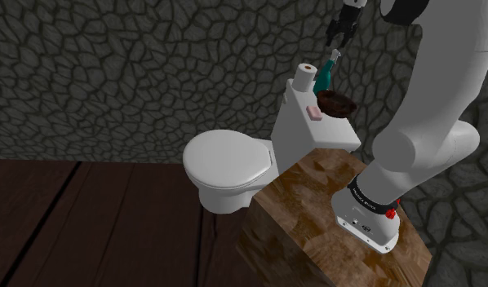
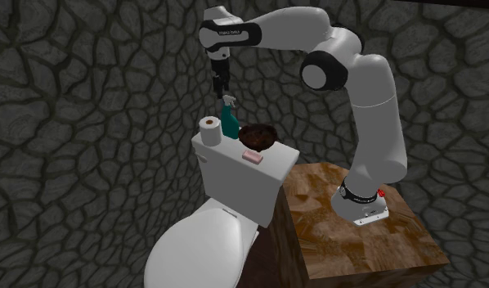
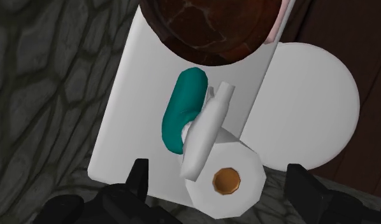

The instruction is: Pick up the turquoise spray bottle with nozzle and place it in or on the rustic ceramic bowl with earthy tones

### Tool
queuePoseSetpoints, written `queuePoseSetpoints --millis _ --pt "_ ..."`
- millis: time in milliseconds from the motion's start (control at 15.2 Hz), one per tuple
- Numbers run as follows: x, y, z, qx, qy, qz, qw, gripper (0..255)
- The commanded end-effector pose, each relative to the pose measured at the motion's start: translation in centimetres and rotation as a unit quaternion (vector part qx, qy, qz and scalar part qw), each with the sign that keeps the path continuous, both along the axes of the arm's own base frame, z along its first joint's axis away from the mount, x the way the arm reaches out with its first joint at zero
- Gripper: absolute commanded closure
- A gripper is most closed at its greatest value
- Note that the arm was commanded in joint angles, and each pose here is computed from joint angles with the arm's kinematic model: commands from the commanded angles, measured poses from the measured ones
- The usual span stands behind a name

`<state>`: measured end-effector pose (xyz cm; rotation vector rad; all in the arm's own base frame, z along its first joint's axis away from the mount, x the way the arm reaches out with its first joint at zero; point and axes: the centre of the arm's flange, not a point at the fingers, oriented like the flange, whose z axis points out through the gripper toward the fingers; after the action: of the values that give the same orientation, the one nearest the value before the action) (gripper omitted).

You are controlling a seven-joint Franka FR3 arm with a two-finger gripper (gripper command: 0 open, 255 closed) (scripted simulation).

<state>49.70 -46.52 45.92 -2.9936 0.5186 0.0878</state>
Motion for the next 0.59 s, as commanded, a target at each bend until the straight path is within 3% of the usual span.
queuePoseSetpoints --millis 0,528 --pt "0.6 -1.8 -0.7 0.003 0.0 -0.002 1.0 0" --pt "0.4 -1.3 -4.7 0.003 0.0 -0.002 1.0 0"
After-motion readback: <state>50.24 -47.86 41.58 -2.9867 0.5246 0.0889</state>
